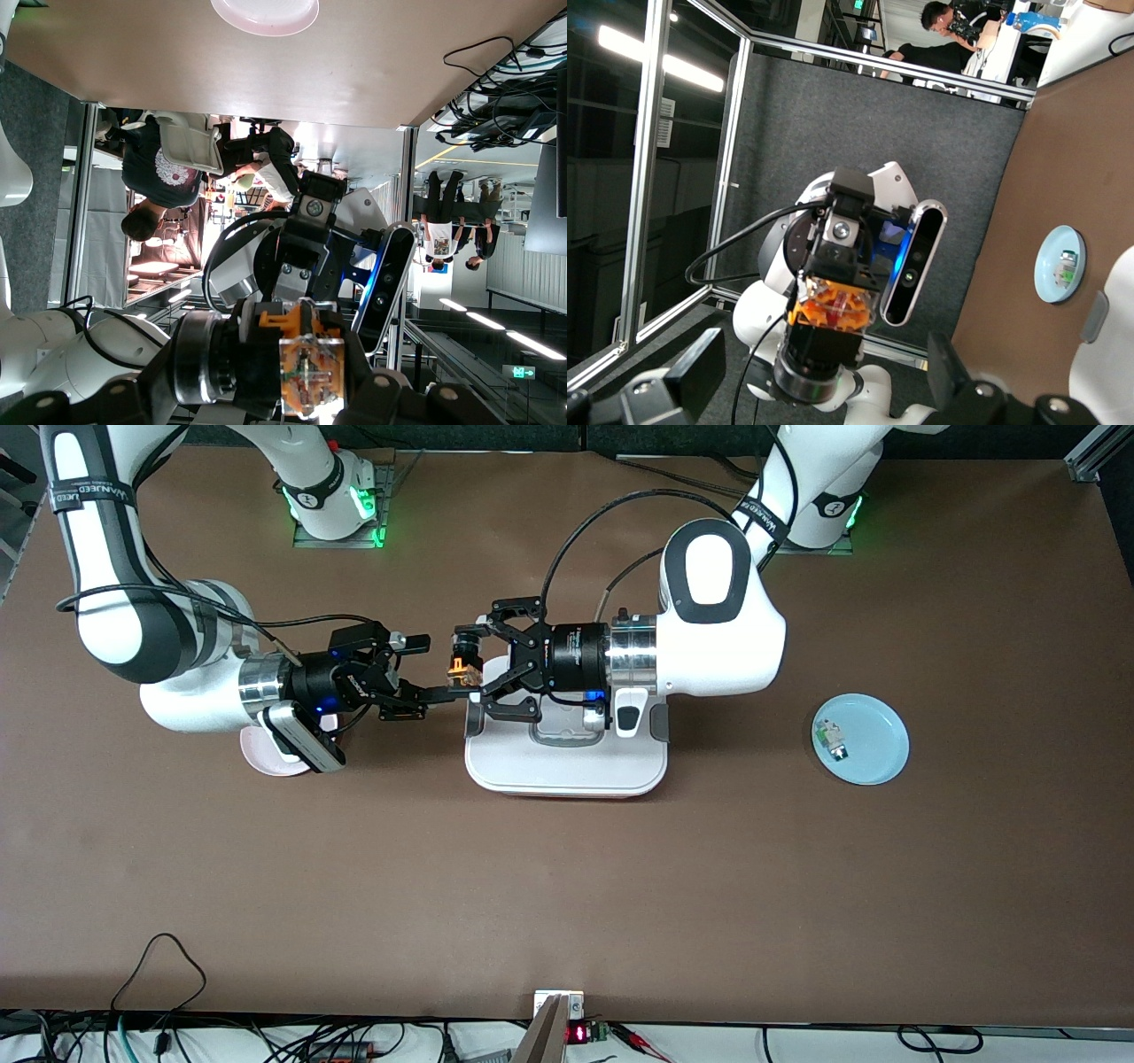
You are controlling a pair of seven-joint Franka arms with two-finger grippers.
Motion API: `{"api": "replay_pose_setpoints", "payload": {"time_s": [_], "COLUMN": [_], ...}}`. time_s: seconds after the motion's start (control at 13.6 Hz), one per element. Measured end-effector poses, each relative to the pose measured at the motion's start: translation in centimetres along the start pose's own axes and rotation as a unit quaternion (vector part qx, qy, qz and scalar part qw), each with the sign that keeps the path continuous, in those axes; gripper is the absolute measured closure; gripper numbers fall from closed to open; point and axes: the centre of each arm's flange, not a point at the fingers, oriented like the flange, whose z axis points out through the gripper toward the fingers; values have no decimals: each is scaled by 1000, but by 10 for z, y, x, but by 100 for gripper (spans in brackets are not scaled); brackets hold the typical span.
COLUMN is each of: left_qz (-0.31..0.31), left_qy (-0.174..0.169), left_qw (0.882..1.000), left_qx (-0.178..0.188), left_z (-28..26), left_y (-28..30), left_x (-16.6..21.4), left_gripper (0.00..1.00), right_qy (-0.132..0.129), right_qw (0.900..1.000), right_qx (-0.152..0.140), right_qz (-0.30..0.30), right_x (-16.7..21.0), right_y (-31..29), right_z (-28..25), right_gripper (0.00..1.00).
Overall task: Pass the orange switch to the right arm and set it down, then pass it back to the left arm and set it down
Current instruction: 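Close the right gripper on the switch beside the left gripper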
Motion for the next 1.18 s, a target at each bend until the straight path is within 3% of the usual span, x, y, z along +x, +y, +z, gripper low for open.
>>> {"api": "replay_pose_setpoints", "payload": {"time_s": [0.66, 0.88, 0.96, 1.1, 1.18], "left_qz": [2, 2, 2, 5, 6], "left_qy": [-1, -1, -1, -1, -1], "left_qw": [1000, 1000, 1000, 1000, 1000], "left_qx": [-1, -2, -2, -4, -4], "left_z": [-1, -1, -2, -3, -3], "left_y": [1, 1, 2, 3, 3], "left_x": [-2, -2, -2, -2, -3], "left_gripper": [27, 27, 27, 27, 27], "right_qy": [18, 19, 19, 19, 19], "right_qw": [1000, 1000, 1000, 1000, 1000], "right_qx": [6, 7, 8, 10, 10], "right_qz": [6, -10, -17, -22, -22], "right_x": [-2, -1, 0, 2, 2], "right_y": [6, 8, 6, 3, 2], "right_z": [28, 28, 29, 30, 30], "right_gripper": [4, 36, 37, 52, 52]}}
